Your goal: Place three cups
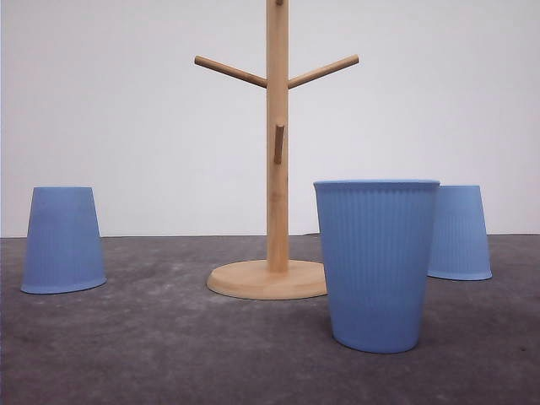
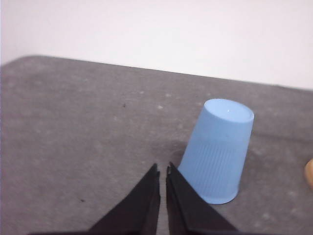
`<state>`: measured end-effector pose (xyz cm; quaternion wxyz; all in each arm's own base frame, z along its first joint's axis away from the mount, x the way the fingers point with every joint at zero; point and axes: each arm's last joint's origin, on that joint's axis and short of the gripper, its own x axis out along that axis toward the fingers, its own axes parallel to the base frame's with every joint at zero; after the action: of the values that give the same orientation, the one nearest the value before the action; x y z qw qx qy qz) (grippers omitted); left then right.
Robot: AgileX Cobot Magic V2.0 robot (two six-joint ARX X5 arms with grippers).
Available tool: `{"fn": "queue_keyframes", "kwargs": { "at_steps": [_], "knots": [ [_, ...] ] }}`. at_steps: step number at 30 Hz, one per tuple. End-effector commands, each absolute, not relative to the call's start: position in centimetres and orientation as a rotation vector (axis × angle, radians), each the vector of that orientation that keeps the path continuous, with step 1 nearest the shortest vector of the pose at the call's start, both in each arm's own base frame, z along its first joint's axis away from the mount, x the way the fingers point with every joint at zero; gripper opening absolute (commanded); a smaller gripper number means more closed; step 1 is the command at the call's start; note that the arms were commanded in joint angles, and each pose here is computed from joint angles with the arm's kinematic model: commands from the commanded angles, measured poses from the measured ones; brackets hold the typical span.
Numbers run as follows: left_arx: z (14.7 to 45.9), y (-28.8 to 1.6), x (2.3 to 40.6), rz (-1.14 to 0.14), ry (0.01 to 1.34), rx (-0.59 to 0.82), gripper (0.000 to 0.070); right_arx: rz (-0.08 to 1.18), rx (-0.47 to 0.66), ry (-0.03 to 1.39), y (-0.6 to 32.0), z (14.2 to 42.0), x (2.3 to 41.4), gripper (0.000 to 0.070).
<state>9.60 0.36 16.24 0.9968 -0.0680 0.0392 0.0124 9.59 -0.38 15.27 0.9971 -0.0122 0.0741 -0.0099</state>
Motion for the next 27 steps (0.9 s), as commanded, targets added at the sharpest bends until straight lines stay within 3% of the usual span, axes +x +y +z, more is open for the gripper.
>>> {"fn": "queue_keyframes", "kwargs": {
  "at_steps": [1, 5, 7, 13, 17, 27],
  "knots": [
    [15.9, 0.4, 9.7, 0.030, 0.076, -0.273, 0.0002, -0.021, -0.032, 0.142, -0.4, 15.3, 9.6, 0.0000],
    [15.9, 0.4, 9.7, 0.036, 0.072, -0.439, 0.0002, -0.021, 0.002, 0.139, -0.4, 15.3, 9.6, 0.0000],
    [16.0, 0.4, 9.7, 0.036, 0.064, -0.491, 0.0001, -0.026, 0.082, 0.124, -0.4, 15.5, 9.6, 0.0000],
    [16.9, 0.4, 9.6, 0.023, 0.010, -0.515, 0.0001, -0.022, 0.374, 0.031, -0.4, 16.3, 9.7, 0.0000],
    [18.4, 0.3, 9.3, 0.010, -0.036, -0.532, 0.0003, -0.004, 0.479, -0.037, -0.4, 17.2, 9.7, 0.0000],
    [24.5, 0.3, 7.8, 0.020, -0.001, -0.458, 0.0003, -0.020, 0.459, -0.015, -0.3, 22.3, 8.1, 0.0000]
  ]
}}
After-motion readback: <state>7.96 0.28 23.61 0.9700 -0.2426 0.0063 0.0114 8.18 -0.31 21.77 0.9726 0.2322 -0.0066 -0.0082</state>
